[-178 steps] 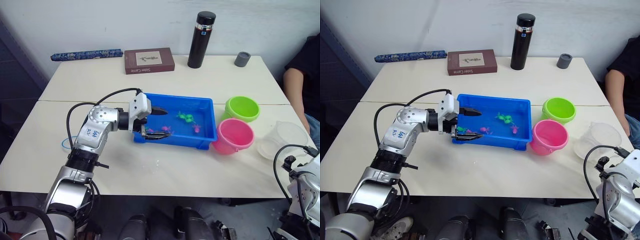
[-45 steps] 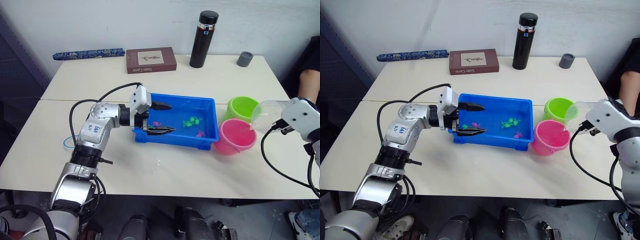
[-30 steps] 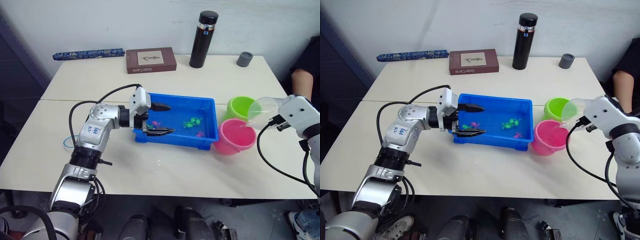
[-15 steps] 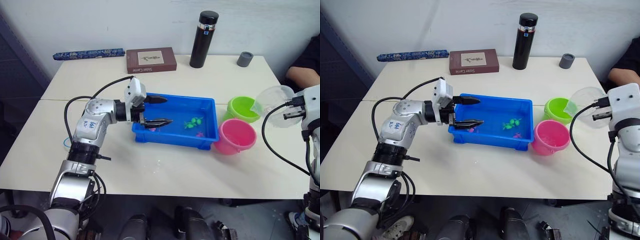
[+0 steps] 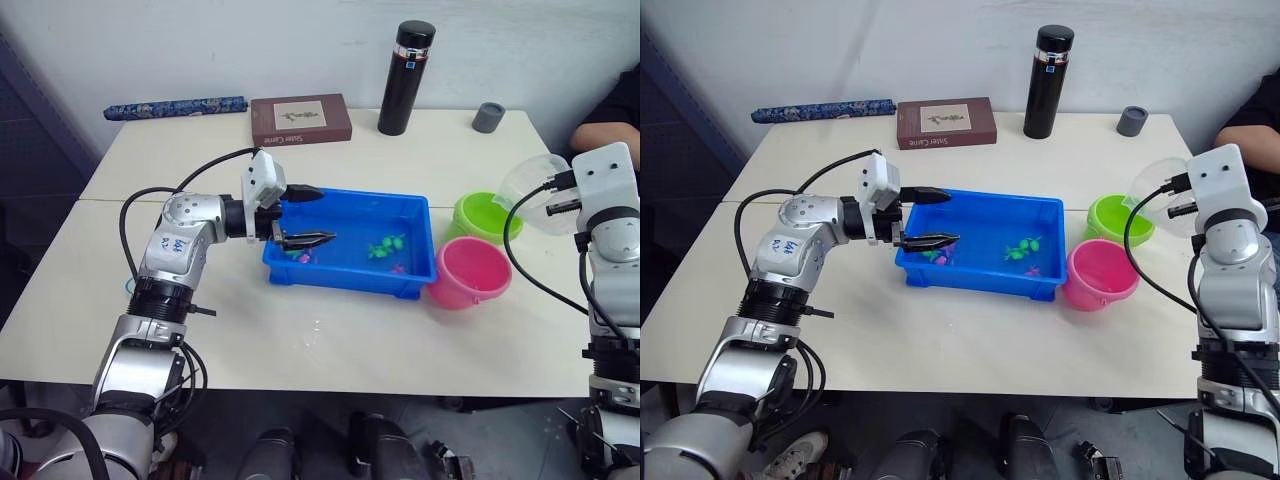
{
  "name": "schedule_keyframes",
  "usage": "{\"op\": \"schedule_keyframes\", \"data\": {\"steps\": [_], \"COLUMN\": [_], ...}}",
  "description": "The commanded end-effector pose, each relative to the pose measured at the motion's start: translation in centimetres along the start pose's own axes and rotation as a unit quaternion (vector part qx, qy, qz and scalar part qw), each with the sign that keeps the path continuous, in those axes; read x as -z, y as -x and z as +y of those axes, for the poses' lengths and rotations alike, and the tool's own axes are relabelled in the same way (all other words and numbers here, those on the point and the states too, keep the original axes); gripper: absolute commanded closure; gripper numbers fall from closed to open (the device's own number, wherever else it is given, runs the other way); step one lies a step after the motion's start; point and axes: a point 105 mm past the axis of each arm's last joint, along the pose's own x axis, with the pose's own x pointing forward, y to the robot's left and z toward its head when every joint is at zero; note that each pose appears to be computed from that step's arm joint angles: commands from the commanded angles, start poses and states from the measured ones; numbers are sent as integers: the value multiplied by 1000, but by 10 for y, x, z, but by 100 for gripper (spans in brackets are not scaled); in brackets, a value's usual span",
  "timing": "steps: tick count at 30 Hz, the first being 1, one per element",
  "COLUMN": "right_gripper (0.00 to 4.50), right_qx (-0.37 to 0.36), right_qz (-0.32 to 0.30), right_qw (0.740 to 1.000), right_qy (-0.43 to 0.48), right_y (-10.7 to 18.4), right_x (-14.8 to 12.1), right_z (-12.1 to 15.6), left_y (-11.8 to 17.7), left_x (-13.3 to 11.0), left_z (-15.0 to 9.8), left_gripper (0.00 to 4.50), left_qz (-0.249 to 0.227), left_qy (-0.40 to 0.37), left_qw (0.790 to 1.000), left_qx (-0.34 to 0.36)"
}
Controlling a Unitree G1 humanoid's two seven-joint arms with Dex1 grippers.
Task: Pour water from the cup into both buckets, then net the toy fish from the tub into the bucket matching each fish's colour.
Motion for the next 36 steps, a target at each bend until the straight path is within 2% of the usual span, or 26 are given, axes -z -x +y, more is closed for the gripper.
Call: {"op": "schedule_keyframes", "data": {"steps": [1, 18, 25, 36], "right_gripper": [447, 447, 447, 447], "right_qx": [40, 51, 55, 60], "right_qz": [-33, -63, -94, -127], "right_qw": [998, 976, 955, 930], "right_qy": [45, 202, 277, 338], "right_y": [-3, -9, -8, -4], "right_x": [-19, -30, -40, -50], "right_z": [-16, -6, -4, 1], "left_y": [5, 10, 11, 11], "left_x": [-13, -11, -11, -10], "left_z": [0, -6, -8, -10], "left_gripper": [0, 0, 0, 0], "left_qz": [-14, -11, -12, -13], "left_qy": [-24, -23, -21, -21], "left_qw": [1000, 999, 1000, 1000], "left_qx": [-9, -19, -20, -19]}}
